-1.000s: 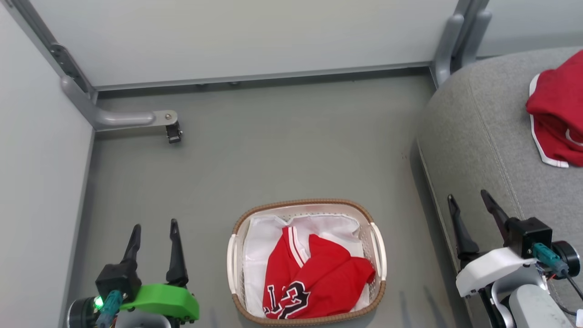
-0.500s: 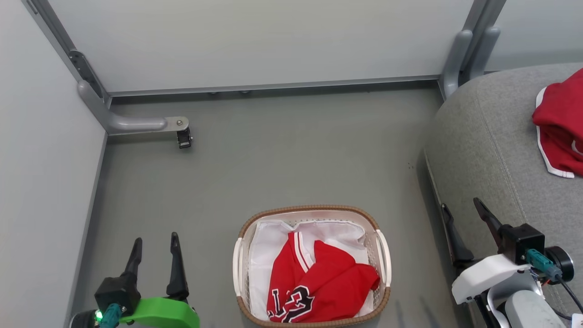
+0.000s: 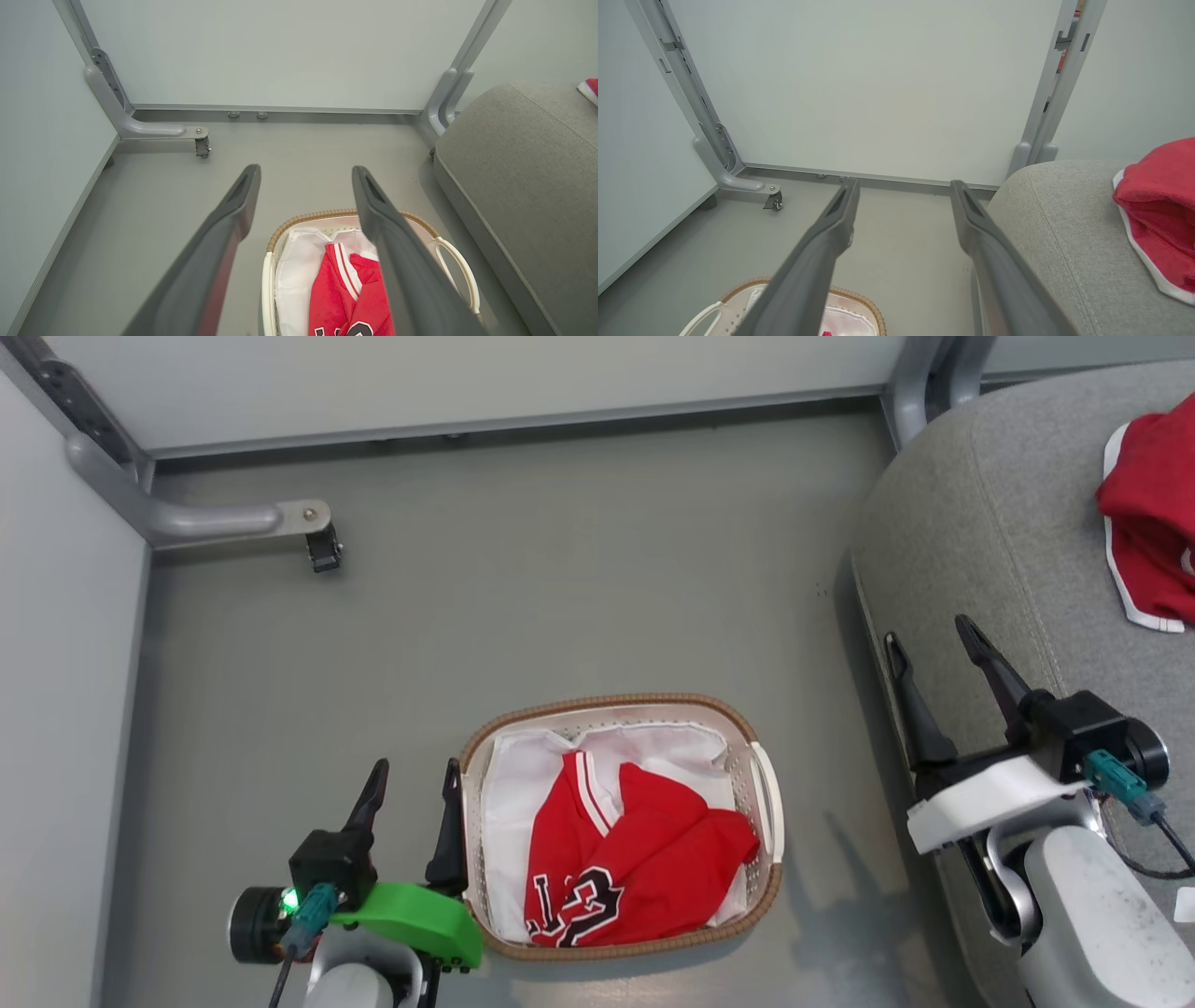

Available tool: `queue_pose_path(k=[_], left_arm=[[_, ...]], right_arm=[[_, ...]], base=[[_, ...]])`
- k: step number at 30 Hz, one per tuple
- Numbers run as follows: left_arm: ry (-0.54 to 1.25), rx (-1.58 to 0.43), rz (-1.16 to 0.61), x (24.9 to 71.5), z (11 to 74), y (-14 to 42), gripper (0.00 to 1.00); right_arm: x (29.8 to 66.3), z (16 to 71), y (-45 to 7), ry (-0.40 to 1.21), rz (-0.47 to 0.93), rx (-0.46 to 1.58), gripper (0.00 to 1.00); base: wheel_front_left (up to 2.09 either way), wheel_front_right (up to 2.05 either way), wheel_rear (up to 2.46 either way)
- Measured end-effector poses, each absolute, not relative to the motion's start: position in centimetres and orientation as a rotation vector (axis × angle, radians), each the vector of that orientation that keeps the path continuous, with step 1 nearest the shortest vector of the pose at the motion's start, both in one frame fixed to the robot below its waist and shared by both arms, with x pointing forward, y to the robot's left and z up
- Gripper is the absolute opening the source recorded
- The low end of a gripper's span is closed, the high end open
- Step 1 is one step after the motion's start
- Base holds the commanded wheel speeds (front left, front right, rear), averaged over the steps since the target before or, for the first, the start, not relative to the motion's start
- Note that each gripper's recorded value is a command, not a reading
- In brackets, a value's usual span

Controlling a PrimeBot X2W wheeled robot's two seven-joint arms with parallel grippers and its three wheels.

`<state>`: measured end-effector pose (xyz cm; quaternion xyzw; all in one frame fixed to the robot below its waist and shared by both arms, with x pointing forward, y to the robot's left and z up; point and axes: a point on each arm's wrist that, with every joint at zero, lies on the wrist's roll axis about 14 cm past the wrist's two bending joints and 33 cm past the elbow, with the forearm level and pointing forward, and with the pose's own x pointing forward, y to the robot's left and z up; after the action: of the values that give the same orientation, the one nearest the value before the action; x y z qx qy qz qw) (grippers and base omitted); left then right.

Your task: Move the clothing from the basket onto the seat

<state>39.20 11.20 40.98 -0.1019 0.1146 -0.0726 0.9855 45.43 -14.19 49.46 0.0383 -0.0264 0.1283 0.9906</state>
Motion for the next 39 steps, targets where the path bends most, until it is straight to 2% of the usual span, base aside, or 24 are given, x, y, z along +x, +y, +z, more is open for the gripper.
queue_pose_path(k=[8, 19, 29, 39], left_arm=[[0.320, -0.199, -0.276, 42.1, 37.6, 6.7, 1.00], [0.540, -0.129, -0.482, 43.3, 28.9, 0.8, 1.00], [0.767, -0.047, -0.653, 41.7, 20.7, -2.7, 1.00], [1.024, 0.043, -0.733, 38.9, 13.9, -3.3, 1.00]], right_arm=[[48.4, 50.0, -14.1, -0.097, 0.271, 0.091, 1.00], [51.2, 48.2, -15.1, -0.096, 0.248, 0.114, 1.00], [51.7, 44.6, -17.0, -0.024, 0.180, 0.119, 1.00], [51.3, 40.8, -19.4, 0.066, 0.107, 0.097, 1.00]], base=[[0.00, 0.00, 0.00], [0.00, 0.00, 0.00], [0.00, 0.00, 0.00], [0.00, 0.00, 0.00]])
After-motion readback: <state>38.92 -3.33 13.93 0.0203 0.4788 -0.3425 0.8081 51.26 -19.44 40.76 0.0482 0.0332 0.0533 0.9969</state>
